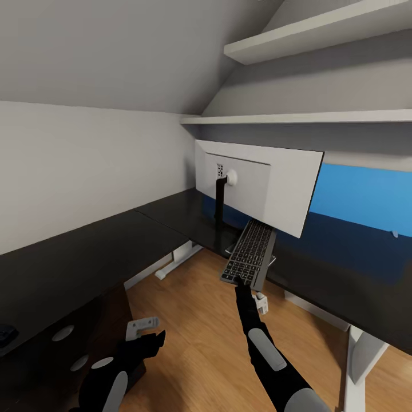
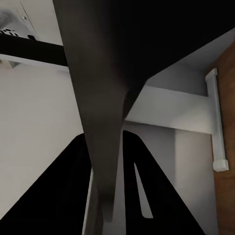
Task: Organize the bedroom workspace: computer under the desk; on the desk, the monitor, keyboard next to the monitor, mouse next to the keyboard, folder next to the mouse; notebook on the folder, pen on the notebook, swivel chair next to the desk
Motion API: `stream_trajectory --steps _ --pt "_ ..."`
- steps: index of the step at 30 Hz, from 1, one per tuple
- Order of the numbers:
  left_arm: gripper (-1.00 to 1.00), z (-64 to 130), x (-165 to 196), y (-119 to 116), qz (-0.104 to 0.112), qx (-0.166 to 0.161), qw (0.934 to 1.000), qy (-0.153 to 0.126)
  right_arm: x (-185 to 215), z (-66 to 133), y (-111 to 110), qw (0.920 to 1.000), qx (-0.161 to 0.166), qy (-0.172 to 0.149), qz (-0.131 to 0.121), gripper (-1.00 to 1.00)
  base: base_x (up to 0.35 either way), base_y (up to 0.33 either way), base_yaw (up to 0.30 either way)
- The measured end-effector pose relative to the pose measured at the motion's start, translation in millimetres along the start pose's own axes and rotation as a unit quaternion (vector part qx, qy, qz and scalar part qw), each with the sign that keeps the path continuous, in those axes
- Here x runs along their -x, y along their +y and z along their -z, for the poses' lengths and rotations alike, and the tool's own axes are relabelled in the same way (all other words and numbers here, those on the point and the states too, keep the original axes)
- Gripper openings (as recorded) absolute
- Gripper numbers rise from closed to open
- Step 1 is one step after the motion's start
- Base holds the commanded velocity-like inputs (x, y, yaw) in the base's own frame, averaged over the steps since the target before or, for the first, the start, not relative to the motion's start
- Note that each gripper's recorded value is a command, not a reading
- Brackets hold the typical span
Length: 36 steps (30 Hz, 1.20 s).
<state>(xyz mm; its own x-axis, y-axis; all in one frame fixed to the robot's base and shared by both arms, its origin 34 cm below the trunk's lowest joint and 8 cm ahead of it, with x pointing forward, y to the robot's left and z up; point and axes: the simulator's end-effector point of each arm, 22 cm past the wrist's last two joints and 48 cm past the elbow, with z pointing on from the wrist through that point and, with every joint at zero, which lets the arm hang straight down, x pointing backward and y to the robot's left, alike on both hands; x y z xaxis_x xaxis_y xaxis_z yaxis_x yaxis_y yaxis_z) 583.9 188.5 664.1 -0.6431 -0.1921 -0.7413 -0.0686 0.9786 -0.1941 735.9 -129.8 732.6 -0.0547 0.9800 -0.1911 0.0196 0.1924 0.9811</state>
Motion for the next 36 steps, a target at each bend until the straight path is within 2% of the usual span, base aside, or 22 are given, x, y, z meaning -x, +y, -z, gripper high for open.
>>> stream_trajectory --steps 6,15,21,36 --pt "1.0 6.3 10 -2 0.0 0.0 1.0 0.0 2 -1.4 12 1.0 0.0 0.0 0.0 -1.0 0.0 0.0 0.0" --pt "1.0 6.3 10 -2 0.0 0.0 1.0 0.0 3 -0.9 11 1.0 0.0 0.0 -0.001 -1.0 0.0 0.0 0.0" --pt "1.0 12.6 20 -5 0.0 0.0 1.0 0.0 5 -2.3 23 1.0 0.0 -0.001 -0.002 -1.0 0.0 0.0 0.0" --pt "1.0 12.6 20 -5 0.0 0.0 1.0 0.0 6 -2.3 23 1.0 -0.001 -0.002 -0.002 -1.0 0.0 0.0 -0.003"
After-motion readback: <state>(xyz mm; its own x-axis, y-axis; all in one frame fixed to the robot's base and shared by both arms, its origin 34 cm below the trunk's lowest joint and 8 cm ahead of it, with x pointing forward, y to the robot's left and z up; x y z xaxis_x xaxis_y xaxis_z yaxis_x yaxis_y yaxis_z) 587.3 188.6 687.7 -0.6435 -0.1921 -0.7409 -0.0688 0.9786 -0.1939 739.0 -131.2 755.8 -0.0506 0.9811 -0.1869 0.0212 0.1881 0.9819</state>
